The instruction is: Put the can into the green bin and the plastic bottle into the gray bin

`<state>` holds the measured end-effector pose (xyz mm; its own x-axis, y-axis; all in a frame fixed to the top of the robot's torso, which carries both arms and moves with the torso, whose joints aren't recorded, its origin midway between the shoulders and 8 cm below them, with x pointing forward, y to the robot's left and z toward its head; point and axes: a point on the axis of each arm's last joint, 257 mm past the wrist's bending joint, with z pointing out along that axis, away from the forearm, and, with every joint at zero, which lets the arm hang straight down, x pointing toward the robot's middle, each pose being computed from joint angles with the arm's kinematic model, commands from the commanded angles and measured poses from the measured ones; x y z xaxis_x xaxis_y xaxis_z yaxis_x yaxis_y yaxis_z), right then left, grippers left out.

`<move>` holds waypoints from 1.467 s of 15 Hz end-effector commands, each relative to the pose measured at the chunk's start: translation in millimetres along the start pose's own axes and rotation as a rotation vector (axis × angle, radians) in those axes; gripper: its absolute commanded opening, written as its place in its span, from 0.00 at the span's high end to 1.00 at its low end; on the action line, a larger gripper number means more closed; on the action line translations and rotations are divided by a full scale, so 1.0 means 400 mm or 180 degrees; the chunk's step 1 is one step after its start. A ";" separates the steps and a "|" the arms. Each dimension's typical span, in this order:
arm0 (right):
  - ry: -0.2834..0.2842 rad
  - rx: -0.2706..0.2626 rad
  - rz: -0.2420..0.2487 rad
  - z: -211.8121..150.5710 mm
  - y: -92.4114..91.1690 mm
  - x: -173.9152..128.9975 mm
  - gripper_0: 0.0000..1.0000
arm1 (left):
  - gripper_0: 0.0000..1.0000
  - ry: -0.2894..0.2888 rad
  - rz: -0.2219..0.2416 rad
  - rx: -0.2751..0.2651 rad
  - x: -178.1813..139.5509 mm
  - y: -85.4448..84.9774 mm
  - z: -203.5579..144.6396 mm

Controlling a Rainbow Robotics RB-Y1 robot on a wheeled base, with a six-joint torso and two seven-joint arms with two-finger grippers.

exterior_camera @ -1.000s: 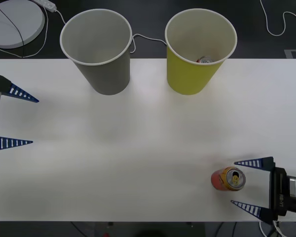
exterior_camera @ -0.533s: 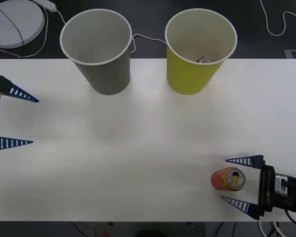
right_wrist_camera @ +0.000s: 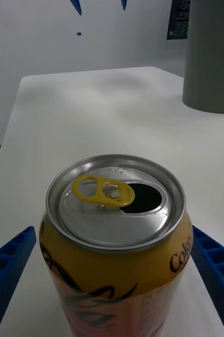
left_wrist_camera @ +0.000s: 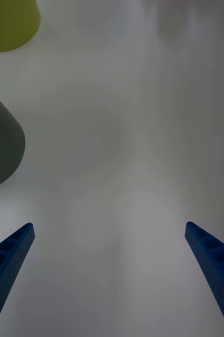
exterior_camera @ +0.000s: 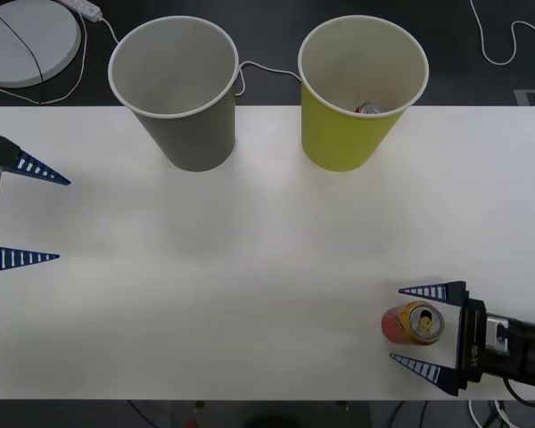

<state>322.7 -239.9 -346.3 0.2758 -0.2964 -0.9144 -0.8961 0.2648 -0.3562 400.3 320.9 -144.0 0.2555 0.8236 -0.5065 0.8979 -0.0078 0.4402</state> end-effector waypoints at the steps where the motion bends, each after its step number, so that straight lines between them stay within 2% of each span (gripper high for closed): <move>1: 0.0009 -0.0014 -0.0016 0.001 0.003 0.002 1.00 | 0.00 0.0000 0.0000 0.0000 0.000 0.000 0.000; 8: -0.0012 -0.0031 -0.0013 0.006 0.002 -0.005 1.00 | 0.00 0.0000 0.0000 0.0000 0.000 0.000 0.000; 11: -0.0015 -0.0095 -0.0059 0.007 -0.010 -0.023 1.00 | 0.00 0.0000 0.0000 0.0000 0.000 0.000 0.000; 12: 0.0009 -0.0145 -0.0015 0.006 -0.012 -0.027 1.00 | 0.00 0.0000 0.0000 0.0000 0.000 0.000 0.000; 17: 0.0246 -0.0340 0.0050 -0.019 -0.055 -0.071 1.00 | 0.00 0.0000 0.0000 0.0000 0.000 0.000 0.000; 22: 0.0541 -0.0402 0.0169 -0.047 -0.076 -0.135 1.00 | 0.00 0.0000 0.0000 0.0000 0.000 0.000 0.000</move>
<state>329.1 -248.1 -286.8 0.1850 -0.4261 -0.8856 -0.9463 0.1657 -0.2774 400.3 320.9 -144.0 0.2556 0.8236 -0.5064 0.8978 -0.0079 0.4403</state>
